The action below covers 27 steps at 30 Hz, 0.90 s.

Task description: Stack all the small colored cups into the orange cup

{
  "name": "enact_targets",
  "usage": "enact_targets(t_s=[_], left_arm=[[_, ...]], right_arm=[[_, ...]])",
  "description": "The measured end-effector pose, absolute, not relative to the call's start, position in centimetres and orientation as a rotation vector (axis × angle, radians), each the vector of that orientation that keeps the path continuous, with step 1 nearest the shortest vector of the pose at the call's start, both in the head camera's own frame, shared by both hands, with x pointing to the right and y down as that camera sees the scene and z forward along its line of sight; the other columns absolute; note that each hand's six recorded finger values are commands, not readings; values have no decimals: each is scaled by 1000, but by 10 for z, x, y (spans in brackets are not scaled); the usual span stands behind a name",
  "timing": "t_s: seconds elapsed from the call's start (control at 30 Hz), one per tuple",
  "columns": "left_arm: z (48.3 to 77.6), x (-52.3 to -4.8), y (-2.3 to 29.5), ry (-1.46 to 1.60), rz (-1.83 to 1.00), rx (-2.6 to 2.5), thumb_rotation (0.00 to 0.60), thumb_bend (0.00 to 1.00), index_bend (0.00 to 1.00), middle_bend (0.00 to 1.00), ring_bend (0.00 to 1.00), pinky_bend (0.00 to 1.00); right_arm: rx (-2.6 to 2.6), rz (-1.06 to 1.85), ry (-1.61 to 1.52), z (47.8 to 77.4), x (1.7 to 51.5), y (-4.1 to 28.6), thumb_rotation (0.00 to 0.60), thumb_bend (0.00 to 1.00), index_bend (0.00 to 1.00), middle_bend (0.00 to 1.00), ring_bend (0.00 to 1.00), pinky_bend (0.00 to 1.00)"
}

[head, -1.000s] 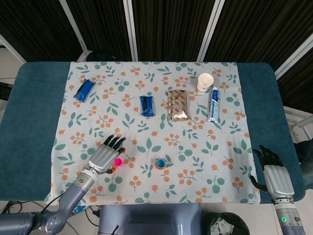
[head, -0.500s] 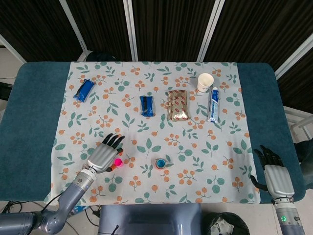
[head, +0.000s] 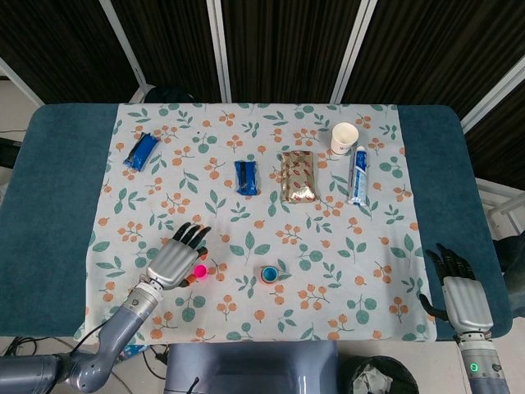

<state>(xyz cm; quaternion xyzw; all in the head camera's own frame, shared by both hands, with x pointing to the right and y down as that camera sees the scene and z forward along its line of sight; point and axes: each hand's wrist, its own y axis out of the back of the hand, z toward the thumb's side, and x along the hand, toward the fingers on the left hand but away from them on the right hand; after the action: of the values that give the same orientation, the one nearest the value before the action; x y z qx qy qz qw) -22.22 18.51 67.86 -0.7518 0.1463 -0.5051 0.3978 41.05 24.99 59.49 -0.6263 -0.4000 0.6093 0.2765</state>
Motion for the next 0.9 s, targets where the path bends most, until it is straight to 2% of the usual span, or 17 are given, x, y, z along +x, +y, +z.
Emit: enact_targets(t_s=[0.9], left_arm=[[683, -215, 193, 318, -1280, -1898, 600, 264, 479, 0, 0, 0]], right_arm=[[-1672, 1651, -1099, 596, 414, 250, 600, 385, 106, 0, 1, 112]])
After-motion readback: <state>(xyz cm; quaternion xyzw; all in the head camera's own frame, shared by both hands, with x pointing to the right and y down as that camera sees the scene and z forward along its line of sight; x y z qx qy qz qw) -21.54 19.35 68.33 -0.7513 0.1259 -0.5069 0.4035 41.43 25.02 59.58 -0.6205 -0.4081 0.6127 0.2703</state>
